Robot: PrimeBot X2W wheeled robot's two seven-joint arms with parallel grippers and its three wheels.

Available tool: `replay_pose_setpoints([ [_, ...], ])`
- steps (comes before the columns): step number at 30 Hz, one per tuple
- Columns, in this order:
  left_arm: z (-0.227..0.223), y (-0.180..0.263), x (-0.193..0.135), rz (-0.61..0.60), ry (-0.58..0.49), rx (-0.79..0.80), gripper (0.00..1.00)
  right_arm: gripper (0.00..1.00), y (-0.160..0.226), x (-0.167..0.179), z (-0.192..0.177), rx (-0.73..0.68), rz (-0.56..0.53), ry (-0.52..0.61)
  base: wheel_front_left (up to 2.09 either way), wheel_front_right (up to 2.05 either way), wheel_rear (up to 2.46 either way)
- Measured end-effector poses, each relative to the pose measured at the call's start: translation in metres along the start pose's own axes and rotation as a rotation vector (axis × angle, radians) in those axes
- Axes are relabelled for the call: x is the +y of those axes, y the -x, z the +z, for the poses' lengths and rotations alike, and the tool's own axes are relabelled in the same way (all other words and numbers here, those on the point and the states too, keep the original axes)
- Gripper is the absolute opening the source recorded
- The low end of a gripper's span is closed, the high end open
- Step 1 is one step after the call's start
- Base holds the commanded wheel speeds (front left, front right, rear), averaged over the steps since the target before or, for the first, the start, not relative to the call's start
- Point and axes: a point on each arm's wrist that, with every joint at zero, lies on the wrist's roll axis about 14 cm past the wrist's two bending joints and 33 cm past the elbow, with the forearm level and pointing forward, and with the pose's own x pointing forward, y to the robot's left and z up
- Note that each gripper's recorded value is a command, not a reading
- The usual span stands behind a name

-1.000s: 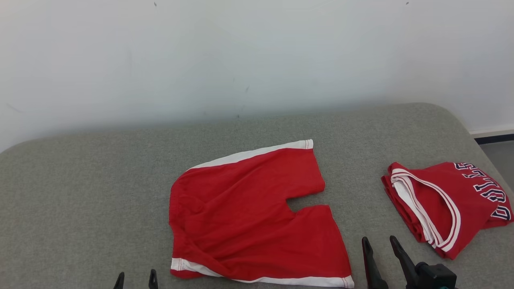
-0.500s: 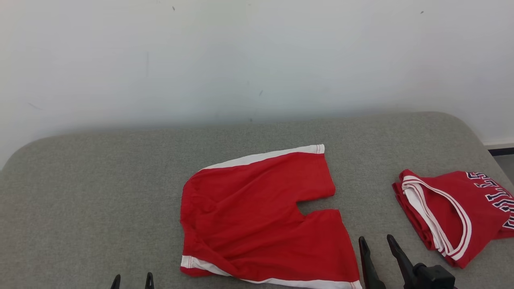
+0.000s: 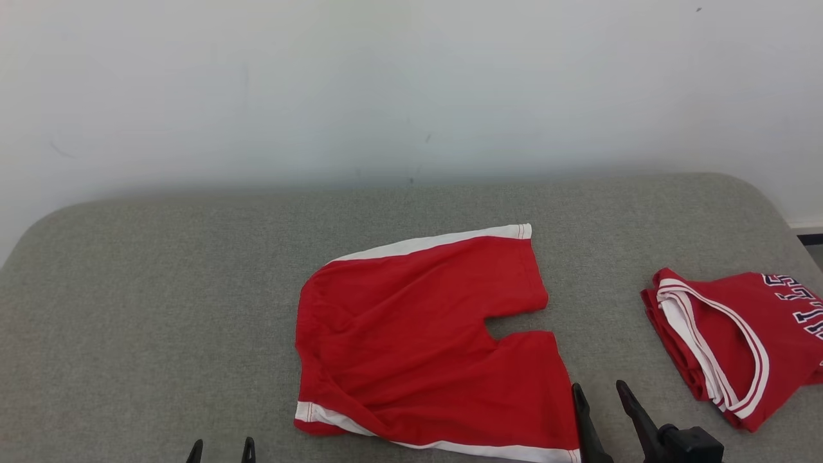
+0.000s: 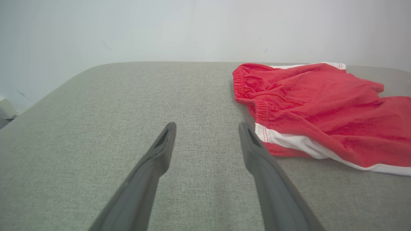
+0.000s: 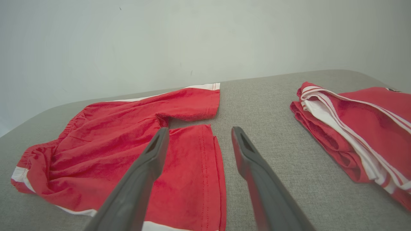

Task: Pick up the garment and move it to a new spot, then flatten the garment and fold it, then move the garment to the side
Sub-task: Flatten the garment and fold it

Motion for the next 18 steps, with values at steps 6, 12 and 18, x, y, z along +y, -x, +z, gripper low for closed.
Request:
replay_pose_setpoints([
  [6, -0.008, -0.001, -0.006, -0.016, 0.012, 0.026, 1.0, 1.0, 0.002, -0.002, -0.014, 0.044, -0.005, 0.004, 0.0, 0.0, 0.0],
  [12, -0.019, 0.001, -0.01, -0.021, 0.034, 0.062, 1.0, 1.0, 0.019, -0.002, -0.052, 0.171, -0.004, 0.028, 0.0, 0.0, 0.0],
  [18, -0.026, 0.002, -0.012, -0.021, 0.038, 0.086, 1.0, 1.0, 0.036, -0.007, -0.081, 0.271, -0.022, 0.022, 0.0, 0.0, 0.0],
])
